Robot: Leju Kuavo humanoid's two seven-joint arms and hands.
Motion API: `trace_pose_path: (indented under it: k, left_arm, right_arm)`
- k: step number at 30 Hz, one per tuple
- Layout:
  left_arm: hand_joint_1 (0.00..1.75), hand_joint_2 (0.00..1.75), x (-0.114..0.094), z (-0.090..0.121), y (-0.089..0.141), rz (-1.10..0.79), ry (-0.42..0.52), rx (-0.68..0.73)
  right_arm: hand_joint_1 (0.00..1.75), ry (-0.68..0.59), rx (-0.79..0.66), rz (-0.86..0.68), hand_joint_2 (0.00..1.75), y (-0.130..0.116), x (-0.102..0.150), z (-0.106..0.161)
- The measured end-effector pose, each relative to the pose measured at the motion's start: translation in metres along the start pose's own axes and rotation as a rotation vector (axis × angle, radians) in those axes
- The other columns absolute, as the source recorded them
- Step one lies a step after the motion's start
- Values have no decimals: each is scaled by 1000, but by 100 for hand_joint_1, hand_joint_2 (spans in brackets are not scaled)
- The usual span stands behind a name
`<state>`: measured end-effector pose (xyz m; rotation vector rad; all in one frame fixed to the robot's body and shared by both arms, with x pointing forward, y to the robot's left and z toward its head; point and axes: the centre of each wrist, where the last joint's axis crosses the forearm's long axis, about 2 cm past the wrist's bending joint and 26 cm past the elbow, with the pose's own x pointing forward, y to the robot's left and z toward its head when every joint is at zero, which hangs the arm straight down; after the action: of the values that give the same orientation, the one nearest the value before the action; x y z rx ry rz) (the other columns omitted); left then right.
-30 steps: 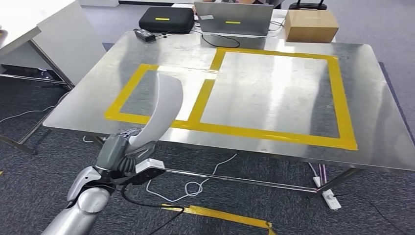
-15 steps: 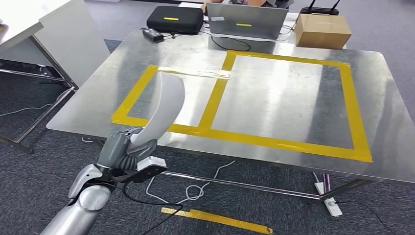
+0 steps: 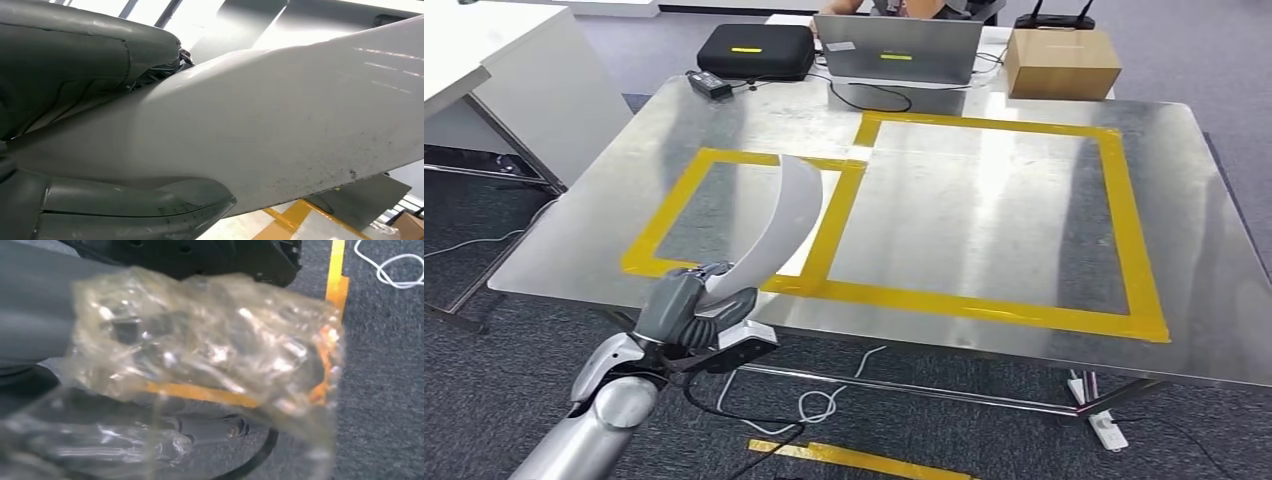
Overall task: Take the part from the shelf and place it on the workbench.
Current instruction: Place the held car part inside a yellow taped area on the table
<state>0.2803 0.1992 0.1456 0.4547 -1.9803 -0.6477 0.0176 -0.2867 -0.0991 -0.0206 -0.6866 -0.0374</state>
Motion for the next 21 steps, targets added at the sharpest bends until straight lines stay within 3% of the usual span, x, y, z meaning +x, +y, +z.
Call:
trace_pose_path:
  k: [9, 21]
  left_arm:
    - [175, 175, 0, -7, -1, -11, 1, -27]
    - [175, 175, -4, -22, -13, -97, 34, -167]
  right_arm:
    - [0, -5, 4, 2, 0, 0, 2, -3]
    - [0, 2, 21, 19, 0, -4, 7, -11]
